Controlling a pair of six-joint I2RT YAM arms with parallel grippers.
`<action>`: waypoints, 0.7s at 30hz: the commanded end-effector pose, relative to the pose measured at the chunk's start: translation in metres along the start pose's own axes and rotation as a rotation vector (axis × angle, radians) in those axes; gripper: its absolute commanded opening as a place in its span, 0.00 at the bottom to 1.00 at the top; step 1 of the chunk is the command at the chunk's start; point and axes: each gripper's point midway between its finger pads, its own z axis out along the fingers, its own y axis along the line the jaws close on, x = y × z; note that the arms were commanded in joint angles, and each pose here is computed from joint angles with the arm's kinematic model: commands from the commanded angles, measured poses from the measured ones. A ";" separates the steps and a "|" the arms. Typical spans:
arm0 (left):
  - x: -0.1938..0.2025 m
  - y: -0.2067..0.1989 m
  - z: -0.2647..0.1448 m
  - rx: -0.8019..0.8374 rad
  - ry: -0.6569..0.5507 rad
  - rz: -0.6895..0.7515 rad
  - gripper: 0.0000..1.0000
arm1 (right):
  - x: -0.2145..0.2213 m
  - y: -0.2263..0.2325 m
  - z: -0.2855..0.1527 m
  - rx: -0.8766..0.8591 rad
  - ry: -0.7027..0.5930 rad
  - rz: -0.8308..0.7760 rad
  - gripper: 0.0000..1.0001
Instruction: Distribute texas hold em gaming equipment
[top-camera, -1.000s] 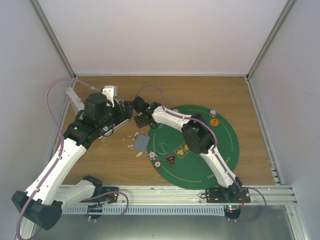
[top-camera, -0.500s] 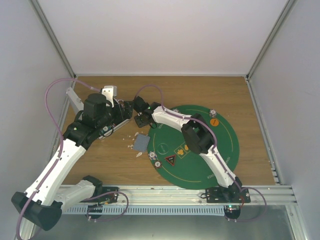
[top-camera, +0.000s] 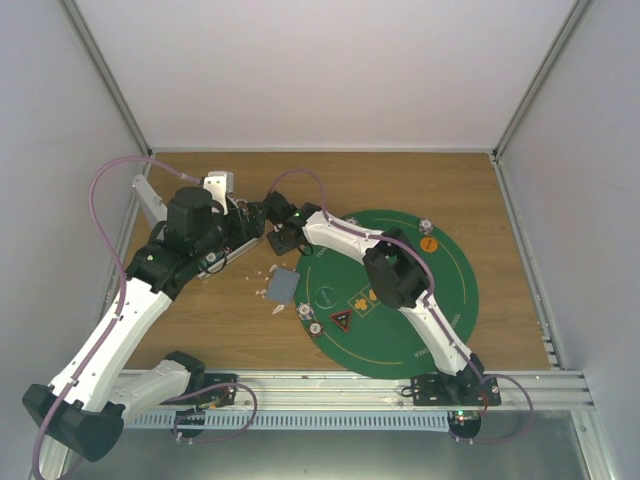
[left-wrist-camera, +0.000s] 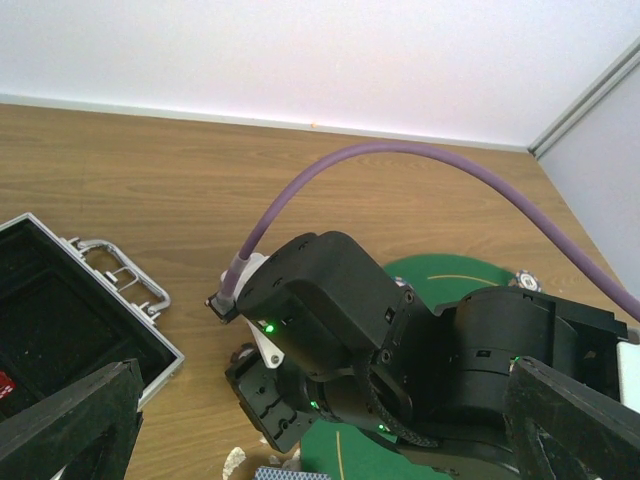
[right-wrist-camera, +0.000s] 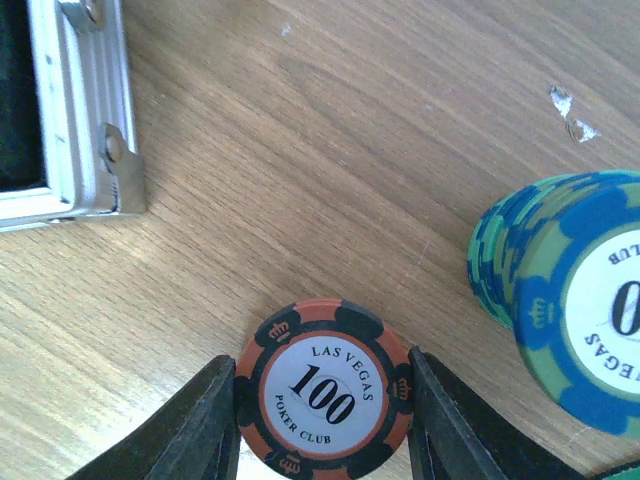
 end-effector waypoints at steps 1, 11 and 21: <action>-0.012 -0.002 -0.006 0.013 -0.051 -0.014 0.99 | -0.026 0.009 -0.036 -0.033 -0.071 0.002 0.34; -0.012 -0.003 -0.005 0.017 -0.049 -0.014 0.99 | -0.022 0.008 -0.045 -0.041 -0.074 0.005 0.34; -0.012 -0.001 -0.005 0.009 -0.049 -0.012 0.99 | 0.026 -0.016 -0.070 0.004 -0.056 0.055 0.34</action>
